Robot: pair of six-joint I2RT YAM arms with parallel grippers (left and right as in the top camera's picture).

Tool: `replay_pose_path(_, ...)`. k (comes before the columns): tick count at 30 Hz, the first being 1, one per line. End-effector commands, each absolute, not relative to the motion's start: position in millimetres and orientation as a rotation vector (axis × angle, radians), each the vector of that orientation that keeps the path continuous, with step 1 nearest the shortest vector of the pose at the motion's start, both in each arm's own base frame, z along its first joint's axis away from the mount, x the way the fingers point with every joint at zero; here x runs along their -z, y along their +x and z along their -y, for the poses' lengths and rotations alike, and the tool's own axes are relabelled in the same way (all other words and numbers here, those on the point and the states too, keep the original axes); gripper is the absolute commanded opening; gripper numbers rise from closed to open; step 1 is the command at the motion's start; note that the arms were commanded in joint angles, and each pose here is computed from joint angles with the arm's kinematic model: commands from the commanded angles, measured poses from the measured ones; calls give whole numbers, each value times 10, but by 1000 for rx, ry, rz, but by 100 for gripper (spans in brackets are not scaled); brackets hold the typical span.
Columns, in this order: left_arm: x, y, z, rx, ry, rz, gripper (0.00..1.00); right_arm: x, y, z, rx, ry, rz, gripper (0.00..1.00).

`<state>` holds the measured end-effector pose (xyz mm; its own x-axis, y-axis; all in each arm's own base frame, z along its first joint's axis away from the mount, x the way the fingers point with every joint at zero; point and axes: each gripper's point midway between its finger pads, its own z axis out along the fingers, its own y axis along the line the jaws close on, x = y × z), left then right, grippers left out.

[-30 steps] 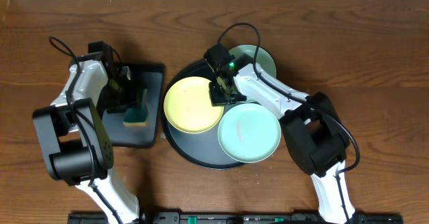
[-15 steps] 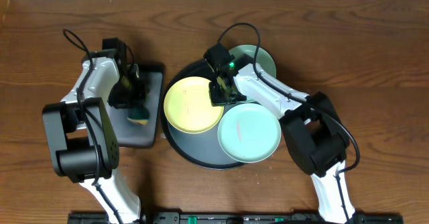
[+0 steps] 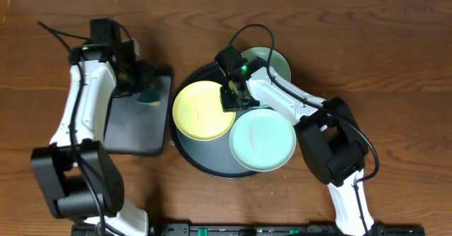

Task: Clean dirty plates on tray and stack at the side
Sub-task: 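Scrub the yellow plate with the sponge while right gripper holds it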

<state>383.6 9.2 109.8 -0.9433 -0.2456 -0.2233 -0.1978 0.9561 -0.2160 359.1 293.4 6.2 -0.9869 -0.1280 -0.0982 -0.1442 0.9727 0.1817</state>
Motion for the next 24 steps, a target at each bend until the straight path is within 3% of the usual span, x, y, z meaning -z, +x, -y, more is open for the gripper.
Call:
replay_pose_path(1,-860,3759,280,402,-389,-2923,7,140,3550,-2943,-254,-233,-3065,1)
replay_pose_path(8,-497,3787,835,405,-439,-2962,7,141,3549,-2942,-253,-233,-3066,1)
replay_pose_path(16,-86,3736,998,367,-439,-3049,7,141,3549,-2942,-253,-233,-3066,1)
replay_pose_path(22,-242,3593,1495,830,-273,-3073,7,141,3549,-2942,-253,-233,-3066,1)
replay_pose_path(24,-248,3530,1502,844,-287,-3098,7,141,3549,-2942,-253,-233,-3066,1)
